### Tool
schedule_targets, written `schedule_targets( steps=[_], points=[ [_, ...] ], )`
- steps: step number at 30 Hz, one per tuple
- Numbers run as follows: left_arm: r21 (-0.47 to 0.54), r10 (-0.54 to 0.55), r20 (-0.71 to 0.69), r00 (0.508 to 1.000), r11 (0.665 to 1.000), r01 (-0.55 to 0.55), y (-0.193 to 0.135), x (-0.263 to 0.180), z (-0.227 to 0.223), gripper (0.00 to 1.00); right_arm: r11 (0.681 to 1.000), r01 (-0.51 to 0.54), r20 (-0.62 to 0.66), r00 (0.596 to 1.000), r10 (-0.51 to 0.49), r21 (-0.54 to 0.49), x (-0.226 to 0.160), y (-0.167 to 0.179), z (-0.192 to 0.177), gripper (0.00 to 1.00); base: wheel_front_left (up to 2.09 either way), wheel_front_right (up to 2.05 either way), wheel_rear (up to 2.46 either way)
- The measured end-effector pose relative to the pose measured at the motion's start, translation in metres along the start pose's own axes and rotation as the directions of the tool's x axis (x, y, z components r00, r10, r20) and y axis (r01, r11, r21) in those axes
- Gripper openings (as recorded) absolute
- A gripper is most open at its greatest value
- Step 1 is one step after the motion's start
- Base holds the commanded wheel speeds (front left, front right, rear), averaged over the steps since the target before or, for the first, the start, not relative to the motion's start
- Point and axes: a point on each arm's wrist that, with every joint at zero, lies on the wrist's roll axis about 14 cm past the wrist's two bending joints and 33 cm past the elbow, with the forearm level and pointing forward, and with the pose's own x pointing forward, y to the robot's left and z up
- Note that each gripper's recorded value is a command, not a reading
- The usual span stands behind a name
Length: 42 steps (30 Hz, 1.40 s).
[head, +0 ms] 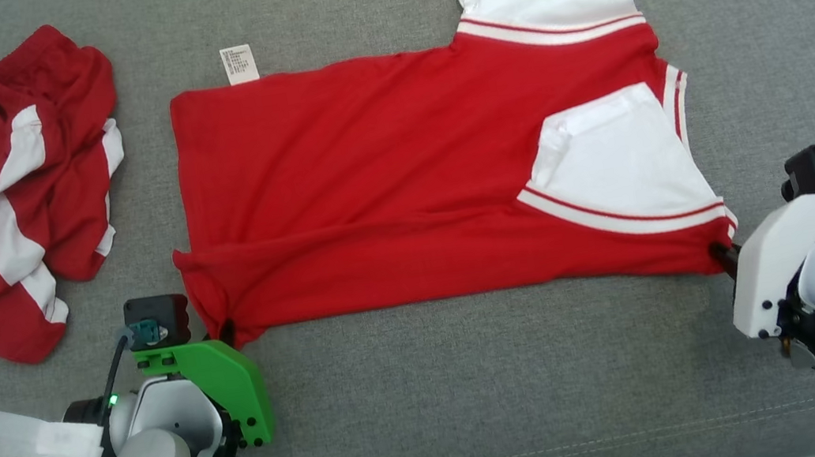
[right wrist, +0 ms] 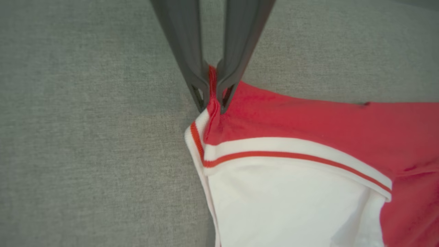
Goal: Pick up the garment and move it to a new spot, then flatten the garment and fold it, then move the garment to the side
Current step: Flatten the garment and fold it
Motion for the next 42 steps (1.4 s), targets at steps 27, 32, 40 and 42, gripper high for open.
schedule_targets(
  steps=[27, 32, 40, 42],
  points=[
    [-0.012, 0.003, -0.166, 0.986, 1.000, -0.005, -0.007, -0.052, -0.056, 0.00, 0.999, -0.024, -0.146, 0.989, 0.027, 0.023, -0.060, 0.000, -0.059, 0.00, 0.00, 0.00, 0.00],
    [-0.019, 0.003, -0.185, 0.983, 1.000, -0.007, -0.007, -0.058, -0.064, 1.00, 0.999, -0.023, -0.130, 0.991, 0.027, 0.033, -0.062, -0.001, -0.060, 1.00, 0.00, 0.00, 0.00],
    [-0.032, -0.015, -0.012, 1.000, 0.999, 0.014, -0.010, -0.069, -0.041, 1.00, 0.999, 0.000, 0.033, 0.999, -0.001, 0.032, -0.072, -0.008, -0.034, 1.00, 0.00, 0.00, 0.00],
    [-0.043, 0.012, 0.077, 0.997, 0.999, -0.009, -0.003, -0.073, -0.025, 1.00, 0.999, 0.007, 0.121, 0.993, -0.012, 0.043, -0.077, -0.012, -0.020, 1.00, 0.00, 0.00, 0.00]
  ],
)
